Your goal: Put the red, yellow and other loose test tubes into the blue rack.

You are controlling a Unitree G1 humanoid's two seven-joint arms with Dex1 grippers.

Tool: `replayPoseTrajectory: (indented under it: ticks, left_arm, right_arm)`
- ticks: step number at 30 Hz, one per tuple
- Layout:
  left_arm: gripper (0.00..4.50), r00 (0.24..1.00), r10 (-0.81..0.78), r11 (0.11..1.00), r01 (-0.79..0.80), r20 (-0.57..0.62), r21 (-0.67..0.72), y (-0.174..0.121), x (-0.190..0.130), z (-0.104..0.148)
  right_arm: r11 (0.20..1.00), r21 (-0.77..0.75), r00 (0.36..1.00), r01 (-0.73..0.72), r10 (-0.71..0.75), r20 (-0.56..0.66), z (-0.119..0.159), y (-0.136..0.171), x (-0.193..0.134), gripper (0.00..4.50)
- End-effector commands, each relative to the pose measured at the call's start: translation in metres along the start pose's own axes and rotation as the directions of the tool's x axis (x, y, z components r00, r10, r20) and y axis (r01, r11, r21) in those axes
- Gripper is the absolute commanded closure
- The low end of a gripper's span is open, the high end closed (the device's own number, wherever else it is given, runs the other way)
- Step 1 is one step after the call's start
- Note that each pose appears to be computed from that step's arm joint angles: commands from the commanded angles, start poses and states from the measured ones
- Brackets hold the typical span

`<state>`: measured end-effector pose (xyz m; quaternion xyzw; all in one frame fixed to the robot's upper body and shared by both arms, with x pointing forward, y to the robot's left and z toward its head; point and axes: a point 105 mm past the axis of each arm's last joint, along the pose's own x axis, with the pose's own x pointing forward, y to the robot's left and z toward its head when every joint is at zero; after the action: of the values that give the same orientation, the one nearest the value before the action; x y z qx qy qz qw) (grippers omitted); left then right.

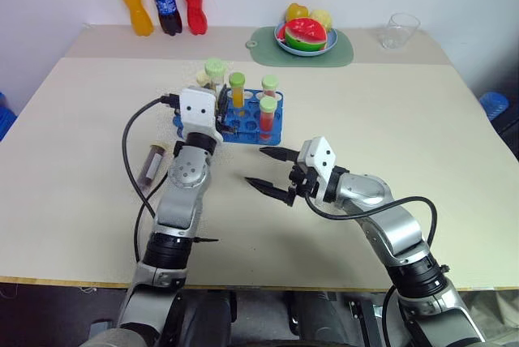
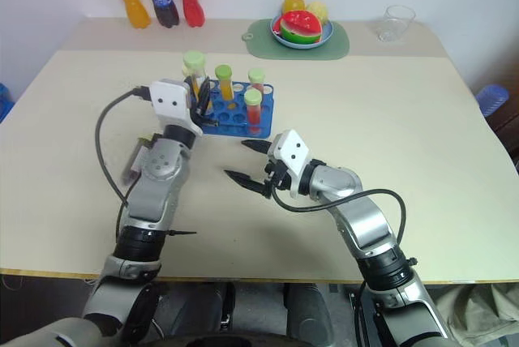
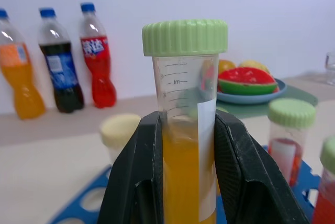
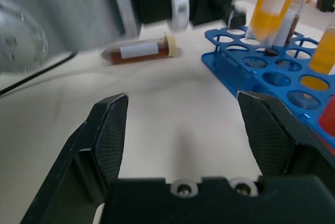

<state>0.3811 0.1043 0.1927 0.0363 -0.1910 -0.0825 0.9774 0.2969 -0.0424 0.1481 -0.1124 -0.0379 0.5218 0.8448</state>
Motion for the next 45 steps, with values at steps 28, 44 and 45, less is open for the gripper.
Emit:
replayPoseTrajectory:
  ticks: [28,44,45]
  left_arm:
    - [3.75,0.998,-0.061,0.998,0.061,0.008,0.025,-0.012,0.011,-0.022]
    - [3.75,0.998,-0.063,0.998,0.062,-0.011,-0.029,-0.018,0.001,-0.026]
    - [3.75,0.998,-0.064,0.997,0.063,-0.016,-0.036,-0.018,0.000,-0.026]
  right_arm:
    - [0.999,-0.018,0.999,0.040,-0.040,0.016,0.006,-0.001,-0.006,0.82]
    - [0.999,-0.020,0.999,0.041,-0.041,0.008,0.004,-0.001,-0.009,0.82]
    - [0.999,-0.019,0.999,0.041,-0.041,0.007,0.004,-0.001,-0.009,0.82]
